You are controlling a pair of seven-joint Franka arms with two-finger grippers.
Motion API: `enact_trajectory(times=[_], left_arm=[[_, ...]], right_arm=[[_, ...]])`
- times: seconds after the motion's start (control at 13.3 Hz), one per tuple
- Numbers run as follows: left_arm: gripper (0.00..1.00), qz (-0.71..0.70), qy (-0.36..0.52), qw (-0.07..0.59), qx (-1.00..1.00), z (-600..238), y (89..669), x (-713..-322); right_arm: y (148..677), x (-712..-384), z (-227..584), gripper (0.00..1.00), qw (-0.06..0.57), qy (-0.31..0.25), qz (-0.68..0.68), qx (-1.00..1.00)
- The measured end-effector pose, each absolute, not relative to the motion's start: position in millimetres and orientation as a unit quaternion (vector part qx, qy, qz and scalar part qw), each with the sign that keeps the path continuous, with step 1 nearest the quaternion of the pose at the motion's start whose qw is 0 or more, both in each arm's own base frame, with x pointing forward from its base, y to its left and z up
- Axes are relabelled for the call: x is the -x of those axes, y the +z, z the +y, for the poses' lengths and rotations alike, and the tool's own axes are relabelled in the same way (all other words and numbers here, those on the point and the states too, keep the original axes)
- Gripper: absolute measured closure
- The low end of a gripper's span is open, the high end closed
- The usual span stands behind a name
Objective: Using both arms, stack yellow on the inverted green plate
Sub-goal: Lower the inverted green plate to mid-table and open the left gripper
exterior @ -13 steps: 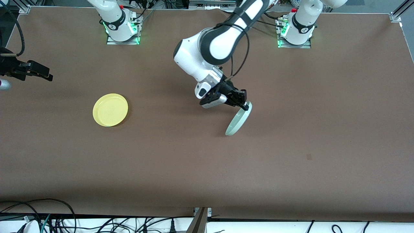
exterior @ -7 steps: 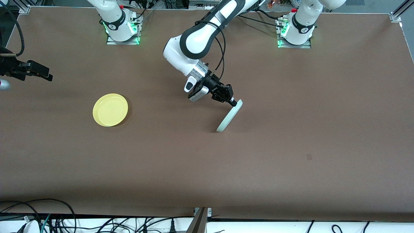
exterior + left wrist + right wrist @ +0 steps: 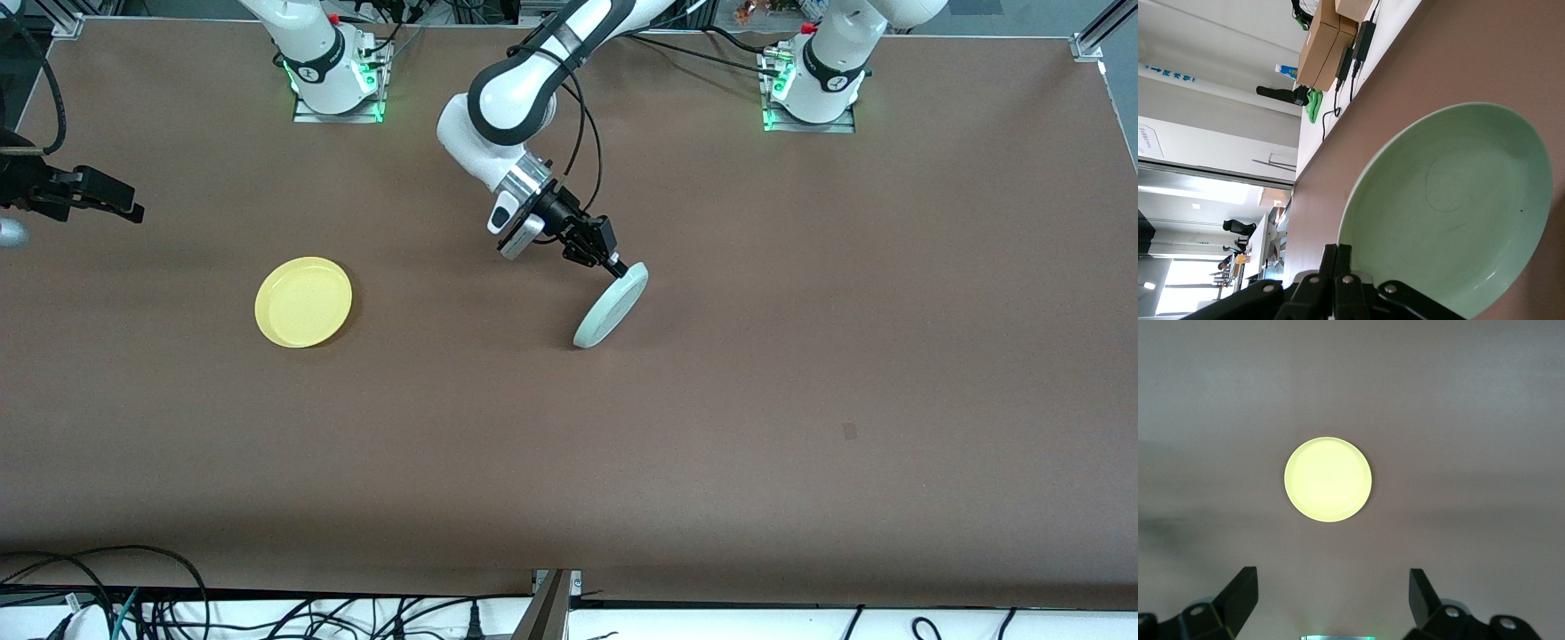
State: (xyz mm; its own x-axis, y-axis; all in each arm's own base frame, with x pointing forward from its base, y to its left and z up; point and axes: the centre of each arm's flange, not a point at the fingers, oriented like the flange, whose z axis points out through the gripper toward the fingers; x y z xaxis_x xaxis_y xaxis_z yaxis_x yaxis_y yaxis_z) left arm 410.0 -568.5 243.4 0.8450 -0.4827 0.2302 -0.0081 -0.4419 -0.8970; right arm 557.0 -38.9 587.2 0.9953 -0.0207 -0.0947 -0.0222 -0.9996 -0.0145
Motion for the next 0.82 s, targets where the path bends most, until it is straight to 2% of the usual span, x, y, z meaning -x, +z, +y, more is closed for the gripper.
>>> enact_trajectory(times=[0.82], left_arm=[[0.98, 0.159, -0.271, 0.506, 0.803, -599.3, 220.0, -354.9]], right_arm=[[587.2, -556.9, -38.9, 0.00, 0.008, 0.048, 0.011, 0.999]])
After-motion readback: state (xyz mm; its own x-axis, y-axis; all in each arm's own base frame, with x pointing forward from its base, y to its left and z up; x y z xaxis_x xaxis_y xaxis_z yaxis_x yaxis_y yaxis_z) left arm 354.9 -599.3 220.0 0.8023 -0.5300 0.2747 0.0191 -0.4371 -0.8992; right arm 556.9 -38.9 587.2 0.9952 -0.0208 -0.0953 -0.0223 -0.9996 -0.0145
